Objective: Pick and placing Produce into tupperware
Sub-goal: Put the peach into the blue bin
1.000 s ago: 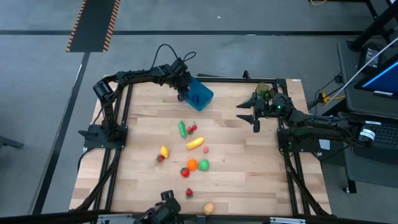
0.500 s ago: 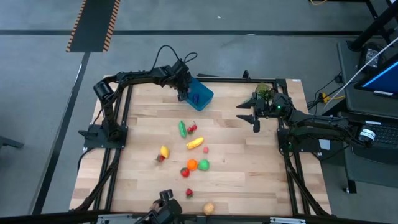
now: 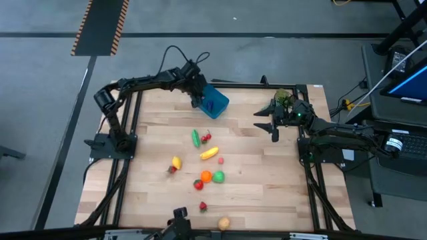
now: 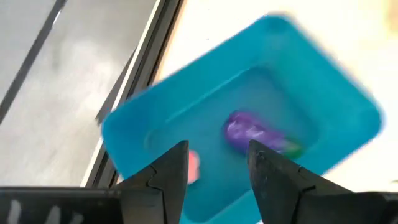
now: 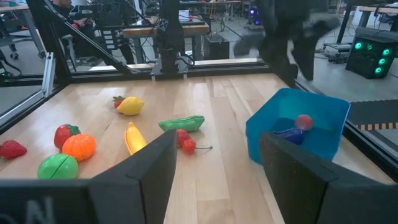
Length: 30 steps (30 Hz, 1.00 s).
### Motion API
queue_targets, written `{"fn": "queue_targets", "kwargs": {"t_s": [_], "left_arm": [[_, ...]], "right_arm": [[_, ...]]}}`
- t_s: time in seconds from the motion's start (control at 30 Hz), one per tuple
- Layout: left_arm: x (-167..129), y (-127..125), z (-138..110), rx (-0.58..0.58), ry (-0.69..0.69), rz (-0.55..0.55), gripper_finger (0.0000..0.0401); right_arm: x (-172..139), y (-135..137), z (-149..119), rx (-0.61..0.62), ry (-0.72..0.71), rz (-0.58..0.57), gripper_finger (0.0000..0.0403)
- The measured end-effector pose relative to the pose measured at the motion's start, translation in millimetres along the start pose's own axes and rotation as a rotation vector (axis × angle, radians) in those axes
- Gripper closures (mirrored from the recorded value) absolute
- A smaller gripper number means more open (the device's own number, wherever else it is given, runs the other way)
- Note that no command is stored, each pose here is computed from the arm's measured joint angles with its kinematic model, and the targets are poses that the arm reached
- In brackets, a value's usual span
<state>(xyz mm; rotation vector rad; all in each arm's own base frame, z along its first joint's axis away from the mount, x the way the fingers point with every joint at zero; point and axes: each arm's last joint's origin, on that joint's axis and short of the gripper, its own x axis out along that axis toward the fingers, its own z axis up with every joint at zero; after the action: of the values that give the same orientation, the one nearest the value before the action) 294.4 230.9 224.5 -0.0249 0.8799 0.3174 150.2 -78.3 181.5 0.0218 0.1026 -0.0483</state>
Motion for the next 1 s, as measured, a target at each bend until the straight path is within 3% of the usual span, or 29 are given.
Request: {"fn": "queue_targets", "kwargs": {"t_s": [0.17, 0.27, 0.4, 0.77, 1.0], "left_arm": [[-35, -10, 14, 0.008, -0.086, 0.007, 0.0261], [-51, -23, 9, 0.027, -0.109, -0.002, 0.0265], [-67, -40, -12, 0.026, -0.127, -0.016, 0.0268], [-108, -86, -80, -0.016, -0.384, -0.02, 0.0278], [-137, -107, -107, -0.006, -0.508, -0.048, 0.0279]], "right_arm": [[0, 0, 0, -0.01, 0.0, 0.0, 0.0173], [0, 0, -1, -0.008, 0.005, 0.001, 0.0173], [0, 0, -4, 0.004, 0.04, 0.002, 0.0173], [6, 6, 4, 0.048, 0.037, 0.049, 0.0173], [19, 22, 13, 0.025, 0.213, 0.005, 0.0173]]}}
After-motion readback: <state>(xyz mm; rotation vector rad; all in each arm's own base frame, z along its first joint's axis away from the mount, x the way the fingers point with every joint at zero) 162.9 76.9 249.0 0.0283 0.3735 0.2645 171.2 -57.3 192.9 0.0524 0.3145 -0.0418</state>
